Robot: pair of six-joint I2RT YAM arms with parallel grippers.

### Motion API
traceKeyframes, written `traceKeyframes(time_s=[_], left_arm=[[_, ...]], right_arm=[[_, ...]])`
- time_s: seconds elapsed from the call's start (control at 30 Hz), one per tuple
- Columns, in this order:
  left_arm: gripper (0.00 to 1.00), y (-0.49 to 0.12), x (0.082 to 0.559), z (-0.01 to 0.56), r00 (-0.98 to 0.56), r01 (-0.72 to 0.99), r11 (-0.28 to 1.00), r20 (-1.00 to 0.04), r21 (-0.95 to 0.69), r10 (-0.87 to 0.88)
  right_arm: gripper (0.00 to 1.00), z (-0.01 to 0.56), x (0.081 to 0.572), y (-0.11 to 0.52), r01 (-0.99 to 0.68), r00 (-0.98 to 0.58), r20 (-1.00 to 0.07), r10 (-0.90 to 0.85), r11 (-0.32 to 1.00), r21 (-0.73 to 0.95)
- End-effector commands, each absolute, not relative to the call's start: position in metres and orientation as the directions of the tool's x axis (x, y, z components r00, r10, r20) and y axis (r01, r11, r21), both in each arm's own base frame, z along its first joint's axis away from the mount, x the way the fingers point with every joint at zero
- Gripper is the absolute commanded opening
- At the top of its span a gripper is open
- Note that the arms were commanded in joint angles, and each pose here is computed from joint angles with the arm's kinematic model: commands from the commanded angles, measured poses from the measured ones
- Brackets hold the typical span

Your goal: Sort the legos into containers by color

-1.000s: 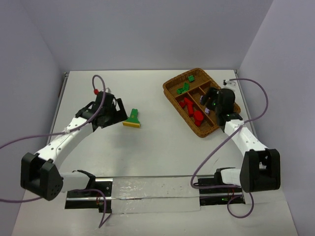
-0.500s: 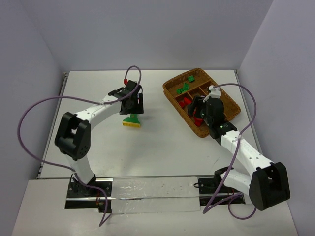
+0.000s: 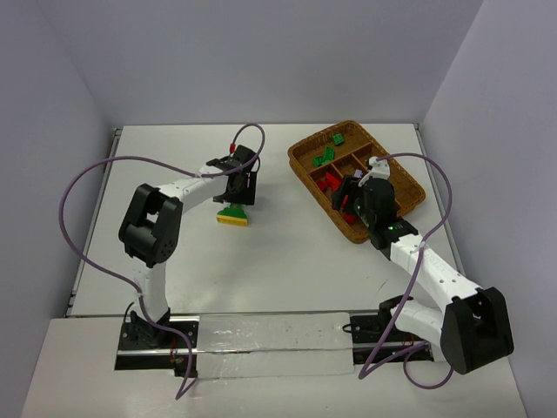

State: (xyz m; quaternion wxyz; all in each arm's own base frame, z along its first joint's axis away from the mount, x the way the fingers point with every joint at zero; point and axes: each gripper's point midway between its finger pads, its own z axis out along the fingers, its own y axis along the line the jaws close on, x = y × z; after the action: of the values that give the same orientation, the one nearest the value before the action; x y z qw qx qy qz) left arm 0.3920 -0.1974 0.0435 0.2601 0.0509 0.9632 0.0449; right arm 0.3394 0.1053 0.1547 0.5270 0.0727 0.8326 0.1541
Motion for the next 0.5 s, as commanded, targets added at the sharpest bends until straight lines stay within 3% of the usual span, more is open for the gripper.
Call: traceKeyframes(time_s=[0.0,0.13,0.23,0.37,0.4,0.47], left_arm=[[0.78,-0.203,0.412,0.051,-0.833,0.088,0.99,-0.537,0.111,0.134],[0.72,-0.198,0.414,0.044,-0.836,0.069,0.99,-0.534,0.125,0.126],[0.51,-0.199,0.415,0.048,-0.828,0.074,0.99,-0.547,0.117,0.126],[0.1,-0.196,0.418,0.065,-0.81,0.037,0.994,-0.58,0.106,0.092],[0.03,-0.196,0.419,0.069,-0.806,0.023,0.995,-0.587,0.093,0.073],[0.0,-0.204,0.419,0.093,-0.783,0.023,1.0,-0.622,0.017,0.028]], right_arm=[[0.7,0.164,0.341,0.103,-0.044,-0.401,-0.868,0.291,0.941,0.336],[0.7,0.166,0.339,0.102,-0.044,-0.391,-0.872,0.293,0.941,0.336],[0.7,0.166,0.339,0.101,-0.039,-0.39,-0.872,0.294,0.941,0.335],[0.7,0.167,0.341,0.104,-0.048,-0.398,-0.869,0.294,0.939,0.34],[0.69,0.168,0.341,0.105,-0.051,-0.397,-0.869,0.294,0.939,0.341],[0.69,0.17,0.342,0.106,-0.056,-0.395,-0.87,0.295,0.938,0.343]])
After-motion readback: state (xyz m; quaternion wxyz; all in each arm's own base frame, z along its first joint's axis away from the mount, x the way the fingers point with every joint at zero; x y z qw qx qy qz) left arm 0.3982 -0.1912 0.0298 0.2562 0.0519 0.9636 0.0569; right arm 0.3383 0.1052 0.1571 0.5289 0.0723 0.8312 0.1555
